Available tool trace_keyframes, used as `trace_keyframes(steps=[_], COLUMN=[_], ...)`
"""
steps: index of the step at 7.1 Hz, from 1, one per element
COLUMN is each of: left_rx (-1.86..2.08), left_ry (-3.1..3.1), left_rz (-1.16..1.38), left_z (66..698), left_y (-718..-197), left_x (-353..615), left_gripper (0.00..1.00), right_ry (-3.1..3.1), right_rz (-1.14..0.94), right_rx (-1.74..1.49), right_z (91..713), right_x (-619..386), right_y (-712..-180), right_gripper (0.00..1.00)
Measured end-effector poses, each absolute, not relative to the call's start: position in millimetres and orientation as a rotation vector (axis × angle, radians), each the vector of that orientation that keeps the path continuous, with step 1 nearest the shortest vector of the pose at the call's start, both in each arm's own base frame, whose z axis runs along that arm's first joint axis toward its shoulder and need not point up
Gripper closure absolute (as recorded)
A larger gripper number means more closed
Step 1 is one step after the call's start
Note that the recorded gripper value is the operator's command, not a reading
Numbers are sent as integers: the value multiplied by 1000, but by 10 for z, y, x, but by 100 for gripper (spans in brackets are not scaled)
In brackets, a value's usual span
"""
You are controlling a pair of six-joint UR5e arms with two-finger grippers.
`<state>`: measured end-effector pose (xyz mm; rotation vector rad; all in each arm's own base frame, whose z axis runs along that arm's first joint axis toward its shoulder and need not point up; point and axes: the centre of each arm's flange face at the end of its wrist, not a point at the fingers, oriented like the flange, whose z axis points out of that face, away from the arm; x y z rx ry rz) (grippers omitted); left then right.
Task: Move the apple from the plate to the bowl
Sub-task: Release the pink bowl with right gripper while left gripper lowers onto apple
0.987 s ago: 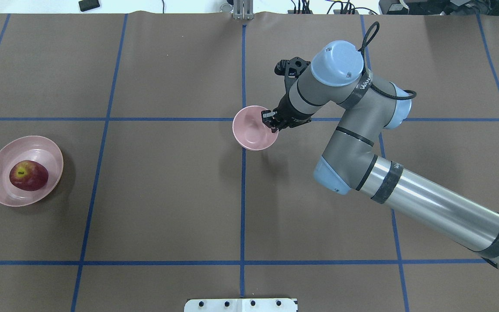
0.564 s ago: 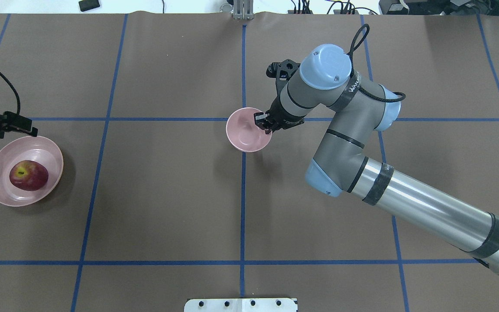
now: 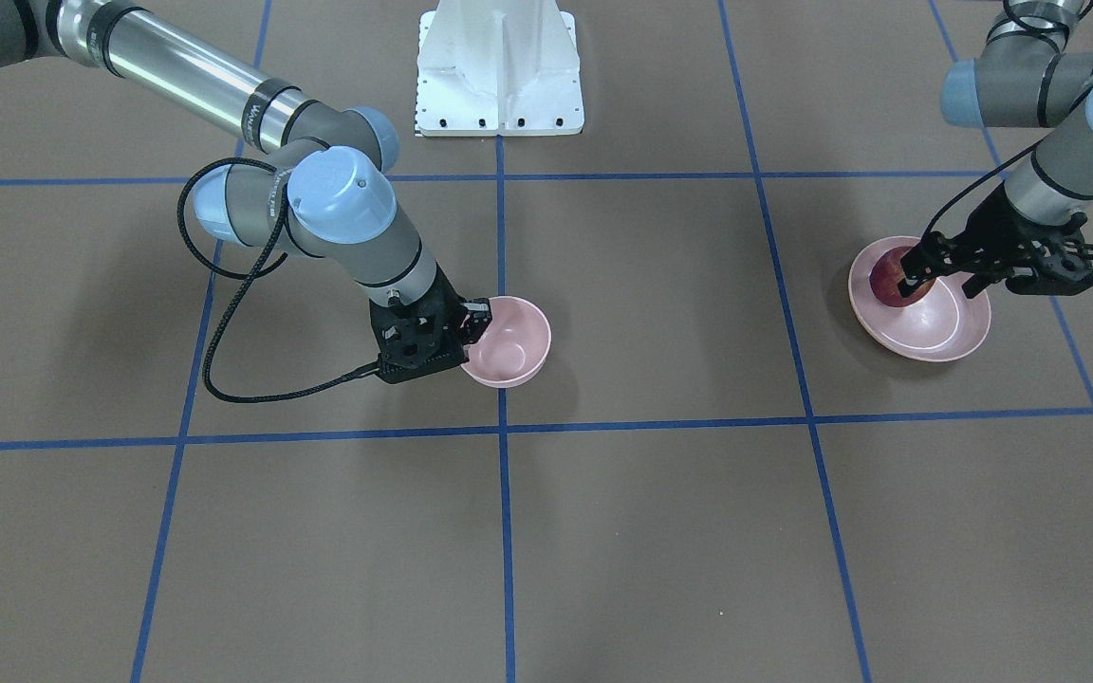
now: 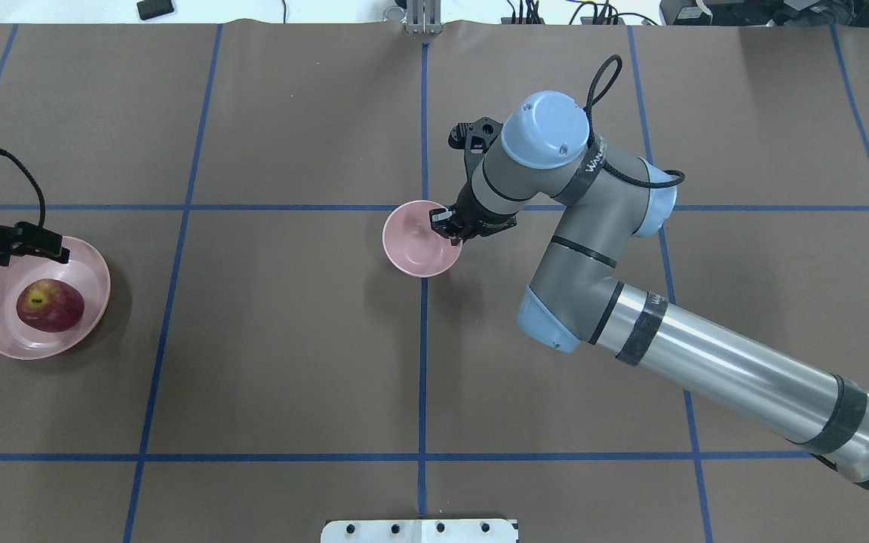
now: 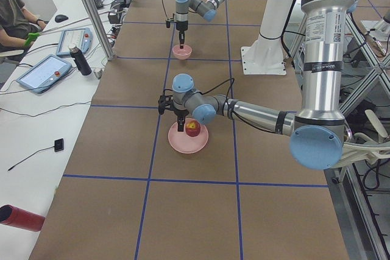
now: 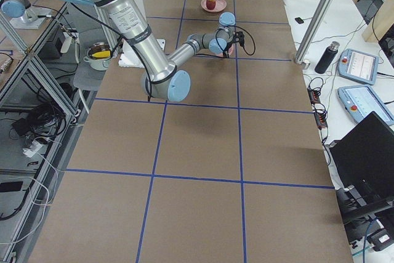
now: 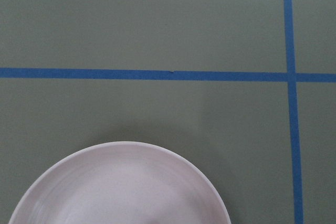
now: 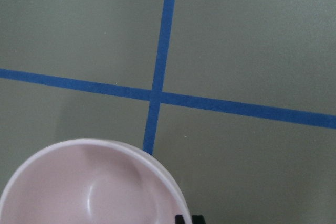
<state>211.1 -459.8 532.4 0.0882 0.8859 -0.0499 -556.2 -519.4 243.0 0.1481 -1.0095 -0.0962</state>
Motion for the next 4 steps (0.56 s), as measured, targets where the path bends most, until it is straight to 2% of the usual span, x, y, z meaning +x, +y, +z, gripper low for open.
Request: trace_keyframes(steps=[4], left_rx=[27], left_ry=[889], left_rz=[-69], left_z=[5368], left_y=[-4415], left_x=[2297], left_gripper=[2], right_ry=[-1001], right_rz=[-55], right_rx=[205], right_z=[2312], right_x=[-5598], right_y=[-5230], right_gripper=[1])
